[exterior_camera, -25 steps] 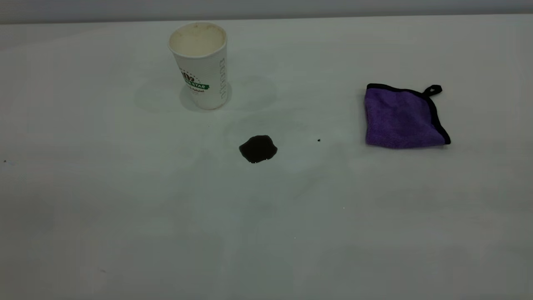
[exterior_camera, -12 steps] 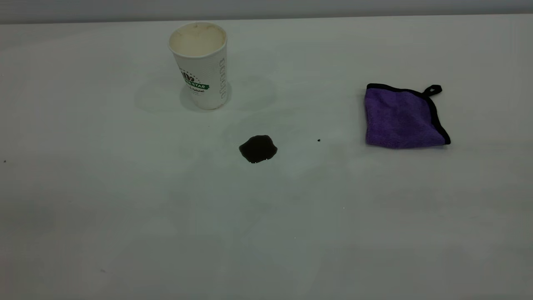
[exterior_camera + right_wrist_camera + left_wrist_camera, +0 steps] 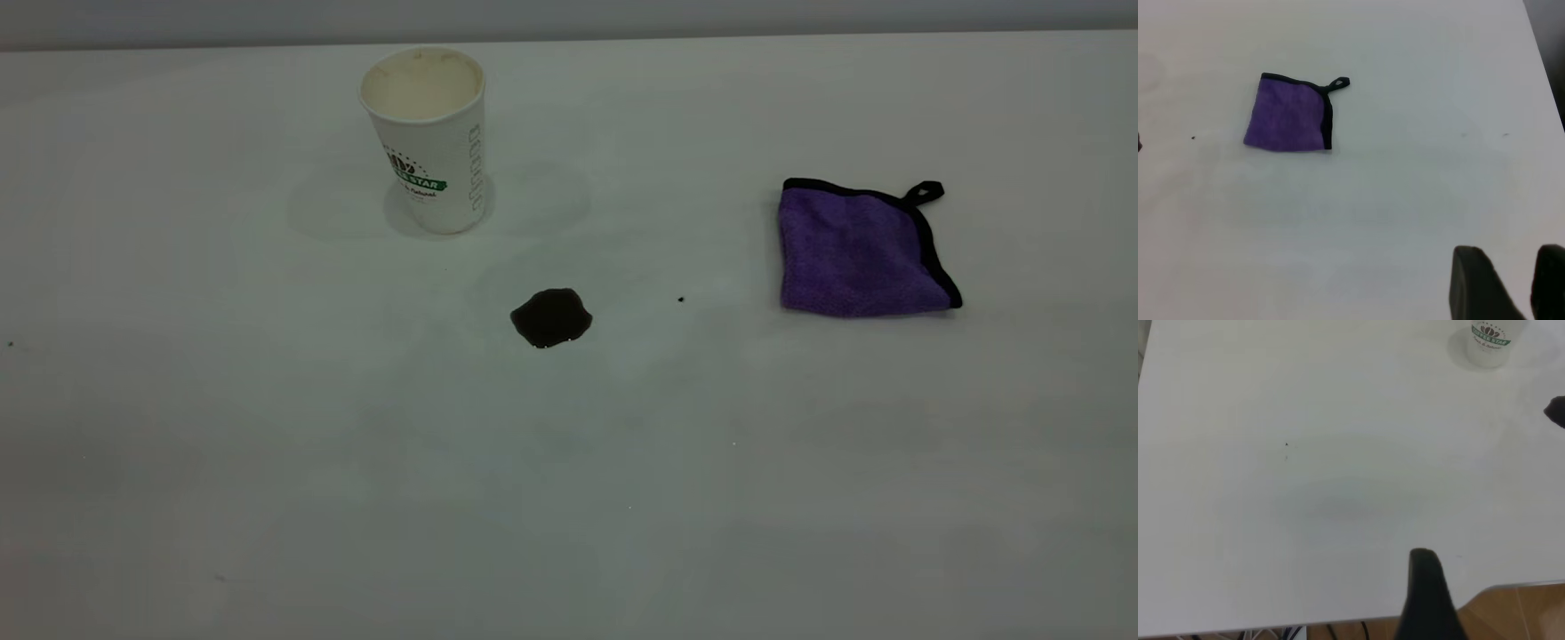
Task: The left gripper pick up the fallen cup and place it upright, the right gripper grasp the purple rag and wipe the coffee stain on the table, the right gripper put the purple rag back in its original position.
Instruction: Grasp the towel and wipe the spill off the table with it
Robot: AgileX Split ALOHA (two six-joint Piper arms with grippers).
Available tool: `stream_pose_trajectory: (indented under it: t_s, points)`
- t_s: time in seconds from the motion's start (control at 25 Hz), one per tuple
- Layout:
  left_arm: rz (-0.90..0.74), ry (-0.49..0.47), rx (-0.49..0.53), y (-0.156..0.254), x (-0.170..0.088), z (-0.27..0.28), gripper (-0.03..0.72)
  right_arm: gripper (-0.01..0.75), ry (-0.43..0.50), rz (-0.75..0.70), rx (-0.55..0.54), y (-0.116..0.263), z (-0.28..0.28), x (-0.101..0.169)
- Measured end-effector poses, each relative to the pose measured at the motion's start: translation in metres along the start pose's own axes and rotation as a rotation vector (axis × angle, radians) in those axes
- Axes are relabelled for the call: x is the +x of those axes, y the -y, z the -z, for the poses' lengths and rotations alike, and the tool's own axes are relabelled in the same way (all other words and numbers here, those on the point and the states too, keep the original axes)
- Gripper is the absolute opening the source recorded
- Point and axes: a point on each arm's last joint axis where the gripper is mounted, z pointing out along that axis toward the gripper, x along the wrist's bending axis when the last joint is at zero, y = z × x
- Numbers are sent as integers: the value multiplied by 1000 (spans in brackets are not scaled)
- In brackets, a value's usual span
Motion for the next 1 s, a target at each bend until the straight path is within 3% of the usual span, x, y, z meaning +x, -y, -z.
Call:
stream_pose_trajectory:
  t_s: [0.8, 0.88, 1.0]
  points:
    - [1, 0, 0, 0, 0, 0, 571, 241, -2, -1, 0, 0, 0, 0]
    - [1, 0, 0, 0, 0, 0, 571, 264, -6, -3, -16, -2, 3, 1]
    - [1, 0, 0, 0, 0, 0, 571, 367, -5, 26, -37, -18, 9, 0]
